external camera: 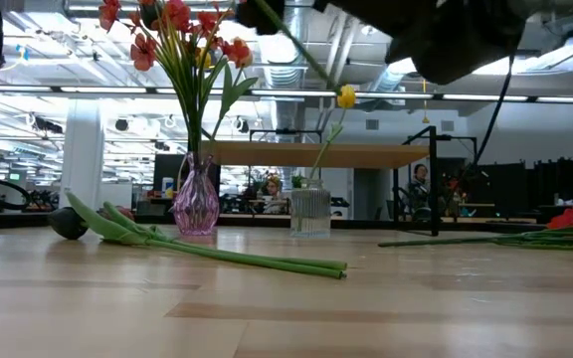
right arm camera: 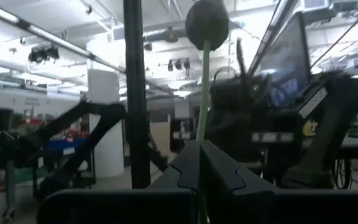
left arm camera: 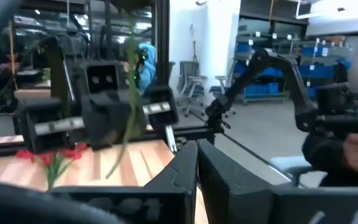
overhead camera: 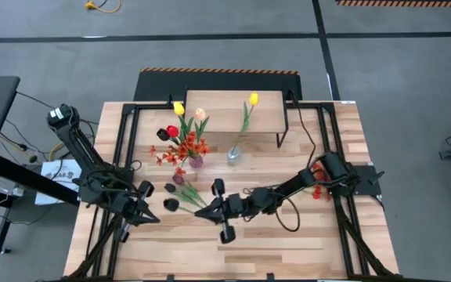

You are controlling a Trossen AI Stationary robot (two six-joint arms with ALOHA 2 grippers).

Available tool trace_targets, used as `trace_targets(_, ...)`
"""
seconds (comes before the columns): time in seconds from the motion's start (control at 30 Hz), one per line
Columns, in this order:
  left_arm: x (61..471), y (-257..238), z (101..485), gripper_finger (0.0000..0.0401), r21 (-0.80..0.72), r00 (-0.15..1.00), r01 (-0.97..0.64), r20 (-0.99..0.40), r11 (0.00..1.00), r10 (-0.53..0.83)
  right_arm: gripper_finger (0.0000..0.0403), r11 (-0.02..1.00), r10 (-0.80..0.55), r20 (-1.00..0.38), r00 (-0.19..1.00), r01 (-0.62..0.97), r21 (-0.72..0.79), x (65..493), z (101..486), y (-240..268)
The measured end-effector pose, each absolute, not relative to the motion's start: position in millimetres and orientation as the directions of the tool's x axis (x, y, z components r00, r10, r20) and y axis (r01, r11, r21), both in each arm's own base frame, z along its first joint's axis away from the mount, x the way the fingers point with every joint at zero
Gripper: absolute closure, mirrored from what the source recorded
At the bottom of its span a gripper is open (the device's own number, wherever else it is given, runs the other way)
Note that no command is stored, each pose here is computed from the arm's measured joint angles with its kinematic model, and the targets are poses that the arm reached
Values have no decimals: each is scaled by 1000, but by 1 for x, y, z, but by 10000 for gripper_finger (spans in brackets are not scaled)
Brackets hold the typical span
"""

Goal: Pick and place flowers into a vace then onto a shelf
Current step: Put the right black tulip into the transparent vase

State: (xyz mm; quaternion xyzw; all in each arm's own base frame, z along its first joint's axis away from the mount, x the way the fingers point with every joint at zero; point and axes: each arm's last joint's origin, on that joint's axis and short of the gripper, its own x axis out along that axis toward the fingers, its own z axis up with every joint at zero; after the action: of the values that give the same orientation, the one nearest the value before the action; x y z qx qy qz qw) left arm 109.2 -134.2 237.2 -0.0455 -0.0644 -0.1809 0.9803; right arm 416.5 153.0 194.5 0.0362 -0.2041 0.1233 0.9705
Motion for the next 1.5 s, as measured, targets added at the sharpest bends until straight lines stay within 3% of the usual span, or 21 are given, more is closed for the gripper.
trace_targets(0.33, 136, -128, 238, 401, -74, 972, 202, 134, 977, -191, 403, 959, 260, 349, 900, -282, 12, 426, 198, 160)
trace_targets(0.7, 164, -140, 245, 399, -40, 971, 221, 105, 974, -216, 403, 960, 262, 332, 906, -281, 10, 427, 196, 160)
trace_targets(1.17, 178, -152, 249, 311, -14, 973, 214, 87, 977, -212, 403, 960, 263, 331, 906, -282, 9, 427, 196, 160)
trace_targets(1.5, 178, -150, 251, 299, -21, 983, 158, 98, 987, -155, 403, 960, 263, 316, 911, -280, 8, 427, 195, 160)
